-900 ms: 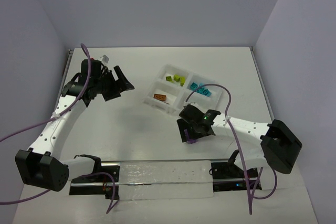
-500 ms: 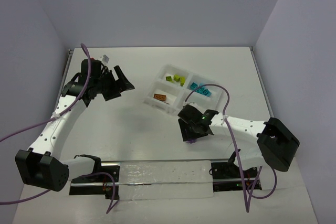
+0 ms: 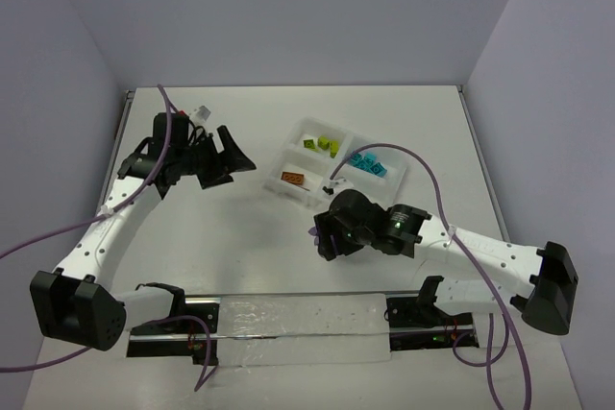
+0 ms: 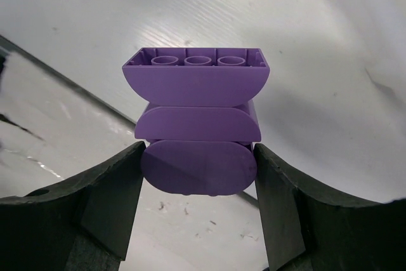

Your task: Sort the legos into containers by color

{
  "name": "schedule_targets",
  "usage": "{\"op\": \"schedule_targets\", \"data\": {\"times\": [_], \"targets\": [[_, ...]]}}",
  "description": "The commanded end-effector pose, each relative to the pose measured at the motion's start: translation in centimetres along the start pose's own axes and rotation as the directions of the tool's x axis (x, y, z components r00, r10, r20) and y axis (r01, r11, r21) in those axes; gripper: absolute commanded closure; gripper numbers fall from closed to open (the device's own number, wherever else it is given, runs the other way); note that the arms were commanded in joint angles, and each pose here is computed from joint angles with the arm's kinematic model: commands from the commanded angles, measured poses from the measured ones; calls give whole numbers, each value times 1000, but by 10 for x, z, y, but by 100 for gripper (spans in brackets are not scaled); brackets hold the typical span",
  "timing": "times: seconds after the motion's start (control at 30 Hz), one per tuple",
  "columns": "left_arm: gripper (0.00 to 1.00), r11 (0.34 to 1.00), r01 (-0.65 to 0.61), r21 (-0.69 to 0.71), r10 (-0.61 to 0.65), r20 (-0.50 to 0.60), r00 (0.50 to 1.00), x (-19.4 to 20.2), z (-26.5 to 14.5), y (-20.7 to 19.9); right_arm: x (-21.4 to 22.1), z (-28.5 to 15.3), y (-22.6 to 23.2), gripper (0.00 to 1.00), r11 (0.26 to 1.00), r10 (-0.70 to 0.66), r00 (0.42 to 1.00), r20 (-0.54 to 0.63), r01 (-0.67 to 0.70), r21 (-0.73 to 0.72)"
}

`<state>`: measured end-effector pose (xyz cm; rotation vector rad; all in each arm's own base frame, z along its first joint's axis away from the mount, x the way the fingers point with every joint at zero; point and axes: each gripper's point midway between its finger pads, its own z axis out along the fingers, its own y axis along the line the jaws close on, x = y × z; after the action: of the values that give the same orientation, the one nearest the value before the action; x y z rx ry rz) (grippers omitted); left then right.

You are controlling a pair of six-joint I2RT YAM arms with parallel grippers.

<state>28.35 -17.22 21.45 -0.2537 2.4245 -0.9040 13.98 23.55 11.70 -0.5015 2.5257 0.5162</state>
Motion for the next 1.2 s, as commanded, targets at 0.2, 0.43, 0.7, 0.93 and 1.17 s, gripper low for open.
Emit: {"op": "schedule_targets", "data": {"times": [0.2, 0.43, 0.7, 0.93, 1.17], "targets": [[12, 909, -64, 411, 168, -224, 960, 64, -4, -77, -55, -35, 39, 62, 990, -61, 988, 143, 78, -115], [13, 864, -33, 503, 200, -284, 938, 88, 0, -97, -58, -37, 40, 62, 989, -85, 985, 151, 101, -105], [13, 857, 11, 516, 205, -359, 911, 118, 19, -106, -57, -37, 44, 62, 987, -87, 985, 152, 105, -119], [18, 842, 35, 538, 216, -398, 892, 128, 44, -110, -58, -36, 45, 62, 986, -106, 983, 150, 123, -109], [23, 823, 33, 567, 258, -425, 868, 140, 45, -117, -60, -36, 45, 62, 988, -98, 983, 157, 115, -105]]}}
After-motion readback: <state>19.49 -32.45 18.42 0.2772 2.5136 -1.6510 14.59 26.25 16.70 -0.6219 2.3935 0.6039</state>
